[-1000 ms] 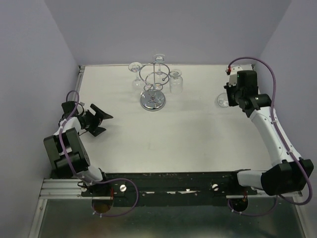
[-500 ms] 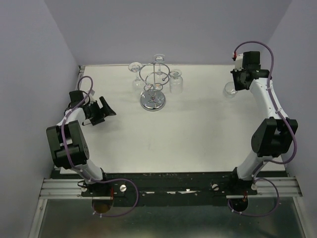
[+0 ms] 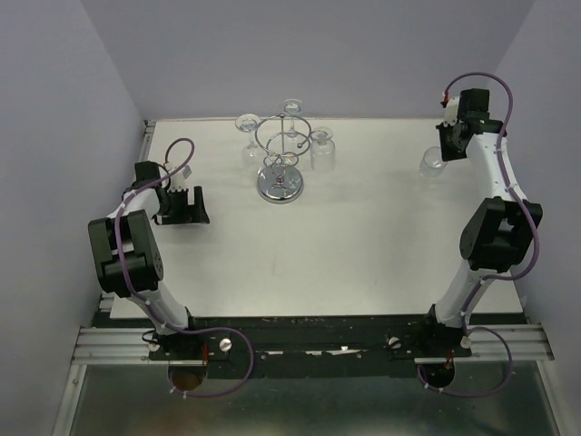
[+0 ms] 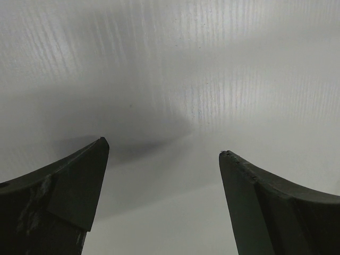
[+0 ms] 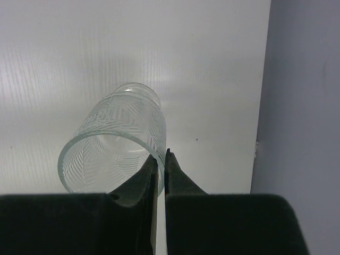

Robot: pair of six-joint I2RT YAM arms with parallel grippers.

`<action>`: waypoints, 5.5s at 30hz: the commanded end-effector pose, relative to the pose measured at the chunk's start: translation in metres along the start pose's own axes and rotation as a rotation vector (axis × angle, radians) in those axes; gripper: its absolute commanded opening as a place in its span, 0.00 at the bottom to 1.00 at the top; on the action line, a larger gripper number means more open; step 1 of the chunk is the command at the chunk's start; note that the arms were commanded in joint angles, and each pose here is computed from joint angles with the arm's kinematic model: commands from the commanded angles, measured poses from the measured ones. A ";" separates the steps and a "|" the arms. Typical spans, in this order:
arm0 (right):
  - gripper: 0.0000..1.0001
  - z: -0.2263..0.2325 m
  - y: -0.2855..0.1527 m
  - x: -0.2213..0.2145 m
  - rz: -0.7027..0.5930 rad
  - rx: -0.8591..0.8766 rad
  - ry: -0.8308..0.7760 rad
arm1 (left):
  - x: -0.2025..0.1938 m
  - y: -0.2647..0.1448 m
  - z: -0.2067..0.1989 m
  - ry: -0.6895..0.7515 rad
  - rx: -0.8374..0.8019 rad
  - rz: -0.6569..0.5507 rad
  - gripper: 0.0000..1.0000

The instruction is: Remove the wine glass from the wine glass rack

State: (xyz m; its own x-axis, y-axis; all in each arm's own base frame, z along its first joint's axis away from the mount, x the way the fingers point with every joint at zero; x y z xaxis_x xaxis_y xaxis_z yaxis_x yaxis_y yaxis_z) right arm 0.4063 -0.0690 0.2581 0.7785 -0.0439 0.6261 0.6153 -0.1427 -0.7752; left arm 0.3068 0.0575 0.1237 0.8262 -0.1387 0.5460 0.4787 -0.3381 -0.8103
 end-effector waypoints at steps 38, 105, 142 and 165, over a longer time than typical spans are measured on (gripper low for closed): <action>0.66 -0.032 0.023 0.016 -0.007 -0.015 0.069 | 0.020 -0.033 -0.057 0.141 -0.035 -0.169 0.99; 1.00 0.254 -0.001 -0.002 -0.550 1.227 -0.441 | 0.060 -0.065 -0.068 0.446 0.154 -0.340 0.98; 0.55 0.244 -0.016 -0.019 -0.647 1.221 -0.479 | 0.063 -0.065 -0.066 0.427 0.151 -0.307 0.97; 0.42 0.248 -0.020 -0.005 -0.695 1.239 -0.421 | 0.069 -0.061 -0.063 0.411 0.157 -0.290 0.97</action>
State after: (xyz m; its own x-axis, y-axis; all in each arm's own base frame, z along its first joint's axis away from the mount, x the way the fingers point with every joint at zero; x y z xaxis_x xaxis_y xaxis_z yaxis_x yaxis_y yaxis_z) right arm 0.4126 0.1742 0.2192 0.2494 0.0365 0.9677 0.4130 0.8999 -0.1403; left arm 0.3106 0.0086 0.2172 0.4955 -0.4303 0.7545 0.7192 -0.2838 -0.6342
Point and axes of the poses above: each gripper's point midway between its finger pads, its own y axis out along the fingers, its own z axis along the line the jaws close on, x = y × z, the point moved 10 cm from there along -y, back along the fingers, and after that the axes turned 12 degrees about y, right-handed, at the moved point
